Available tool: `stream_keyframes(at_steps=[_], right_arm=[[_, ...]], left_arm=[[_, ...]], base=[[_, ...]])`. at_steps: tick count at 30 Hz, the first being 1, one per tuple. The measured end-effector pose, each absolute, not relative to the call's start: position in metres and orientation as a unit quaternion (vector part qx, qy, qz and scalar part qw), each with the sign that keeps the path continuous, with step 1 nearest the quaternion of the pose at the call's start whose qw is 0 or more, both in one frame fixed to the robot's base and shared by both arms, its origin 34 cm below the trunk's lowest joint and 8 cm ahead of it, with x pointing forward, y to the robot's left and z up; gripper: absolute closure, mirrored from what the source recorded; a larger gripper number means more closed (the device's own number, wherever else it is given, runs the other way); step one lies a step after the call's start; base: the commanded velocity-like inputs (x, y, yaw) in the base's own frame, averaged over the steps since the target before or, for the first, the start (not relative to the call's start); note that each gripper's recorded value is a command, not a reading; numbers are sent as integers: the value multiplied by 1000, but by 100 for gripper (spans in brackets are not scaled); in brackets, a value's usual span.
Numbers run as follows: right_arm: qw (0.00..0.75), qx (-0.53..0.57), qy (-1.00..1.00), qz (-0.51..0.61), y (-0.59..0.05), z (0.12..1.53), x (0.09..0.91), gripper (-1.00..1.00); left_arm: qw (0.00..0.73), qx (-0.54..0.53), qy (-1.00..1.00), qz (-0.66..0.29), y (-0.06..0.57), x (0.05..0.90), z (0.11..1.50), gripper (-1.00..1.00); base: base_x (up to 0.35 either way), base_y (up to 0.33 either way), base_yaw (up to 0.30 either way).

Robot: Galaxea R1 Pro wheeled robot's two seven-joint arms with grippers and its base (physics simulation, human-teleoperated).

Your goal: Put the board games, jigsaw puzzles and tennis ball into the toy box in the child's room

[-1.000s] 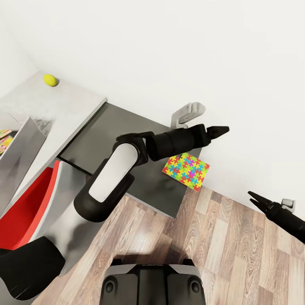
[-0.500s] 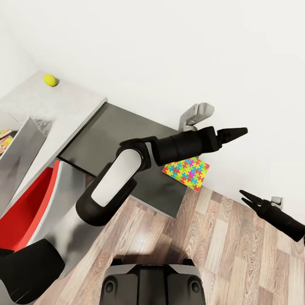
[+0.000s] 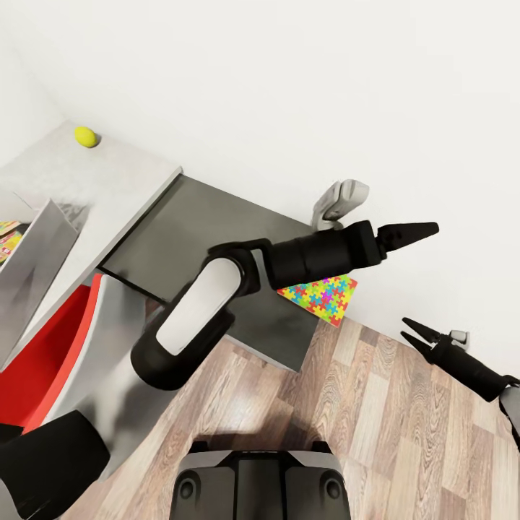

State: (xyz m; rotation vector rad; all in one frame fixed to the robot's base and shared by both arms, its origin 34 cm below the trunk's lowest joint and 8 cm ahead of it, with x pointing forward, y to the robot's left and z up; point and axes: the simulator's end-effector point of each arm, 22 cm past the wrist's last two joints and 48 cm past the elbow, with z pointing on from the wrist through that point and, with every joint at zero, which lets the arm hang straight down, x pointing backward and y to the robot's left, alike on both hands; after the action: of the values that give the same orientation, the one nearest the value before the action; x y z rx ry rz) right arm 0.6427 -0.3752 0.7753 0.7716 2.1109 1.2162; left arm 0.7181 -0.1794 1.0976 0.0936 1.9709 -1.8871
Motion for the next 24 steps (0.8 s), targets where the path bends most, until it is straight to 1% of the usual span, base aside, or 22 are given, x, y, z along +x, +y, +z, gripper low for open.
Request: stream_keyframes(at_steps=[8,24], right_arm=[[294,283,790,458,-371,762,650,-100],[287,263,798,459,-359,756,652,-100]], left_arm=[[168,27,700,-693,-189,691,1086,-100],[131,44,677,-723,-204,650,1089,-100]], base=[[0,0,0],[0,0,0]])
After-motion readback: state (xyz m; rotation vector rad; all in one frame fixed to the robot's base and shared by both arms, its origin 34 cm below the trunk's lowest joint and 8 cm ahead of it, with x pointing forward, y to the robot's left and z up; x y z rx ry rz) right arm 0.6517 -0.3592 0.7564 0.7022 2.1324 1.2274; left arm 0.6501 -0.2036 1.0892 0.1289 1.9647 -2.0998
